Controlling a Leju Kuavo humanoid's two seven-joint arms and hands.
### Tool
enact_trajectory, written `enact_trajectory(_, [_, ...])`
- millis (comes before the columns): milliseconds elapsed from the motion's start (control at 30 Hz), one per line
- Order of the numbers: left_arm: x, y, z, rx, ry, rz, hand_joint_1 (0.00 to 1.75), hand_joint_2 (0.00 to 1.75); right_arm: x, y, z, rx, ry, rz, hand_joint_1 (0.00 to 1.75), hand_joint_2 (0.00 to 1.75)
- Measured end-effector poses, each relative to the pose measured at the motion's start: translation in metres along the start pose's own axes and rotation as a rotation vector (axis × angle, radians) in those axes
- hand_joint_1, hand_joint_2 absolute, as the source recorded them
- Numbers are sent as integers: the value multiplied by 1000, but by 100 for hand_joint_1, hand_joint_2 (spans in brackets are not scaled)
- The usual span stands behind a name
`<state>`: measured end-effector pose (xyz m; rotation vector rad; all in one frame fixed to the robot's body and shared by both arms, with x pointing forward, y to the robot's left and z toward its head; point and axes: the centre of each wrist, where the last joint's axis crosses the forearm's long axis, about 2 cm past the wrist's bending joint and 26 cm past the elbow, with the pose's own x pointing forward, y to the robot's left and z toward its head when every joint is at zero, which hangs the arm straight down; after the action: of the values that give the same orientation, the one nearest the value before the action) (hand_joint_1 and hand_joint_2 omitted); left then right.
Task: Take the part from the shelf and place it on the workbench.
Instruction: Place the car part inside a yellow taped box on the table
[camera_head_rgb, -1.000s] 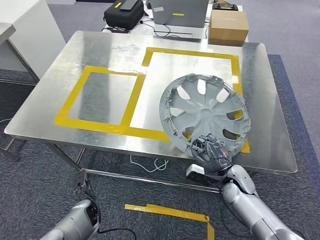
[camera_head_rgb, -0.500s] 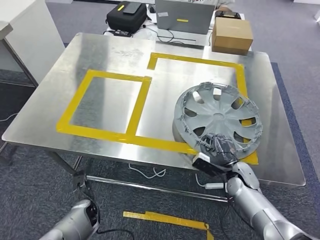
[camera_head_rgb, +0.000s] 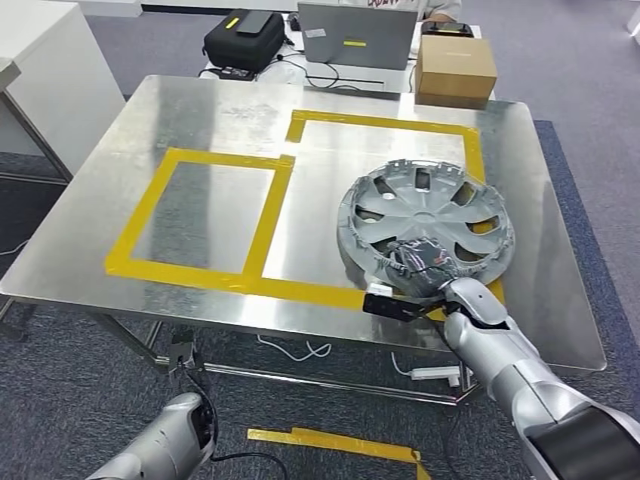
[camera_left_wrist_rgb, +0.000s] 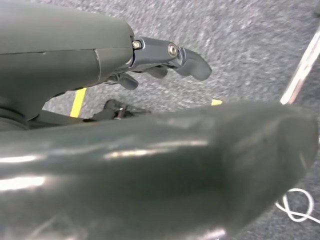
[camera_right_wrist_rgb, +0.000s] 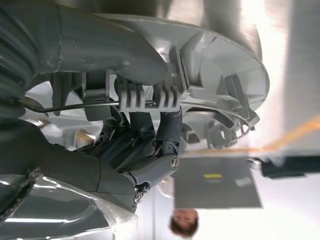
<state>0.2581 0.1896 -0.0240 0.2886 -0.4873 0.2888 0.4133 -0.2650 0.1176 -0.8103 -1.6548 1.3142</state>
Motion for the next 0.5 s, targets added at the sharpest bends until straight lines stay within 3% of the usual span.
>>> enact_trajectory(267, [-1, 0, 0, -10, -9, -7, 0, 0, 36, 6, -15, -8, -197, 99, 175, 175])
enact_trajectory(500, [-2, -1, 0, -23, -11, -9, 0, 0, 46, 9, -17, -11, -286, 143, 175, 175])
